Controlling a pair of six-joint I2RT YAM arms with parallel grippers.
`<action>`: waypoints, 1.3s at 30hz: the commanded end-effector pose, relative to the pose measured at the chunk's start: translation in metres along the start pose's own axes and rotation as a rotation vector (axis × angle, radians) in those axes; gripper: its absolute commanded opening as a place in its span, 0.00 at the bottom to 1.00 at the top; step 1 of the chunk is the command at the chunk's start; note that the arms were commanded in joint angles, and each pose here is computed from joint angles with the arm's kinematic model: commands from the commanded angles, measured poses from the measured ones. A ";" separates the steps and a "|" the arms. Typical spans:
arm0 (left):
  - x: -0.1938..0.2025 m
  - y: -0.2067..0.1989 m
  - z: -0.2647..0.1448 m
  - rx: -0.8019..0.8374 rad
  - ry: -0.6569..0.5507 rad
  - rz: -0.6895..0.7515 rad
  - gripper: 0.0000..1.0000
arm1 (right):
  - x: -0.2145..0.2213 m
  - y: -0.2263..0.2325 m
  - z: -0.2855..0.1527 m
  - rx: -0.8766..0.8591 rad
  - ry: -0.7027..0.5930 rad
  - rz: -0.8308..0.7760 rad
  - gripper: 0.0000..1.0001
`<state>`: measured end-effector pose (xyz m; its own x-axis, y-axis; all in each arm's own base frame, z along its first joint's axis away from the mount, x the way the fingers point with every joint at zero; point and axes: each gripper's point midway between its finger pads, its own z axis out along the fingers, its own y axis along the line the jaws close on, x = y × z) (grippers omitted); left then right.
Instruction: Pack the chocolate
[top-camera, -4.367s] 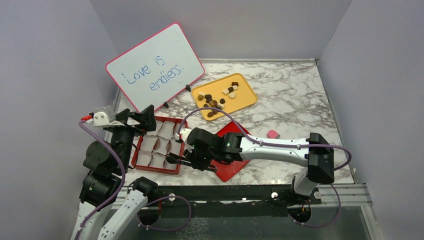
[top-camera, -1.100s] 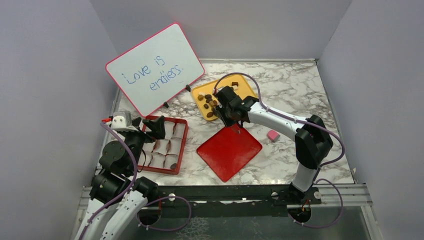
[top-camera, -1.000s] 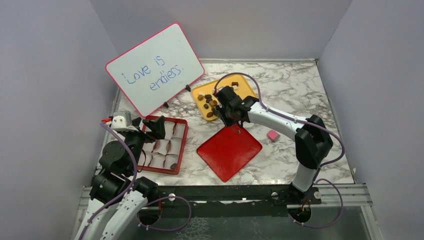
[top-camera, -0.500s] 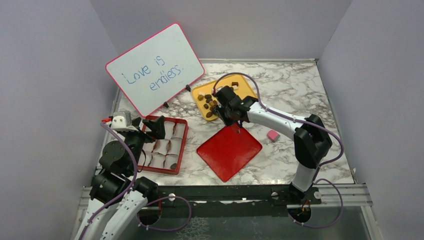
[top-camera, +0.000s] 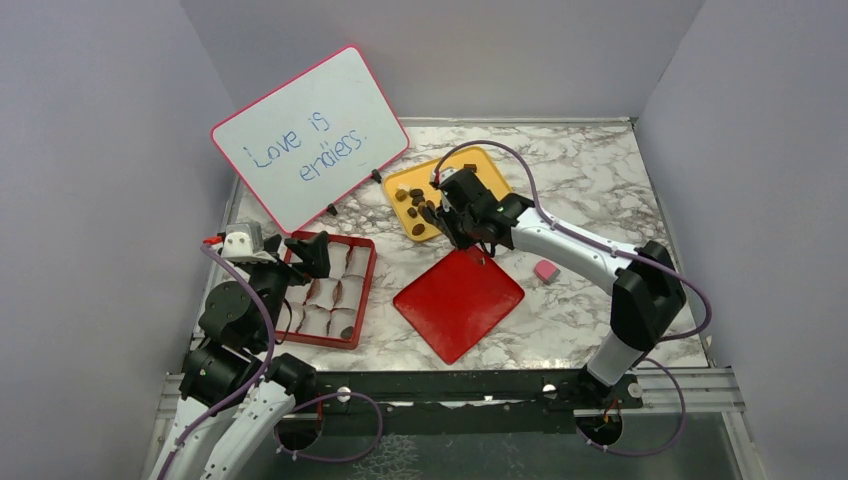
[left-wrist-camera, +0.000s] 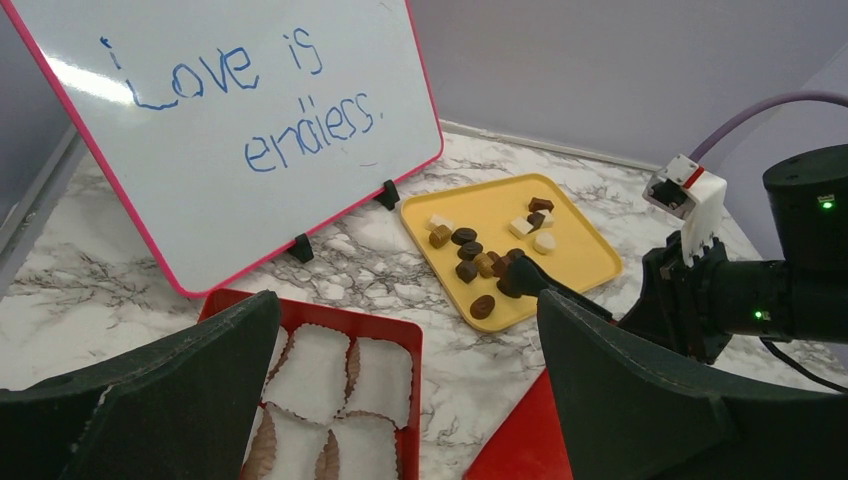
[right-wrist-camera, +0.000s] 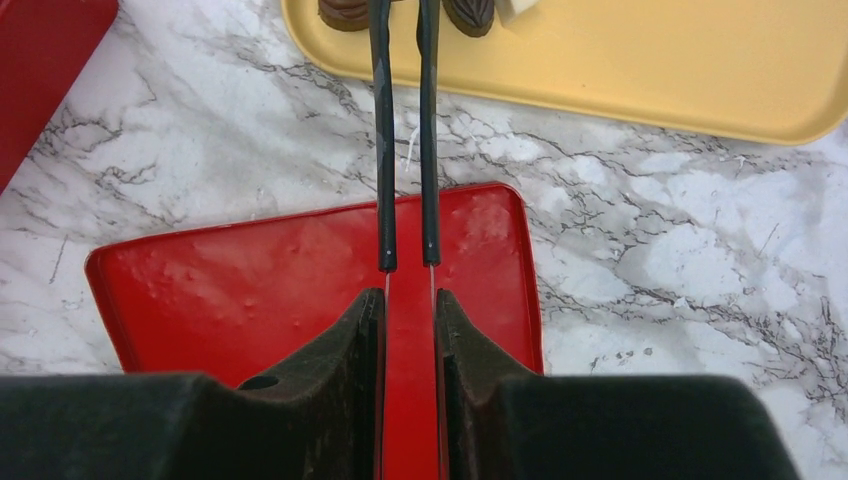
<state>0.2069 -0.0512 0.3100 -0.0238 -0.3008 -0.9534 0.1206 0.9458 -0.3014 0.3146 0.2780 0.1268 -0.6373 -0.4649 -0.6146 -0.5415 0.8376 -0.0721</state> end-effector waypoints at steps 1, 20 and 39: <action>-0.002 0.005 0.003 -0.029 -0.018 0.011 0.99 | -0.013 0.011 -0.017 -0.088 -0.068 -0.006 0.15; -0.009 0.020 0.003 -0.118 -0.044 0.015 0.99 | -0.019 0.105 -0.069 -0.407 -0.165 -0.079 0.15; -0.032 0.044 -0.021 -0.211 -0.173 -0.027 0.99 | 0.013 0.224 -0.079 -0.628 -0.101 -0.304 0.17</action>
<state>0.1953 -0.0072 0.3251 0.1118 -0.3236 -0.9396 -0.0497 0.9425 -0.3305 0.1540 0.4138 0.1579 -0.4127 -0.5990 -0.6862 -0.8953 0.4053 0.1848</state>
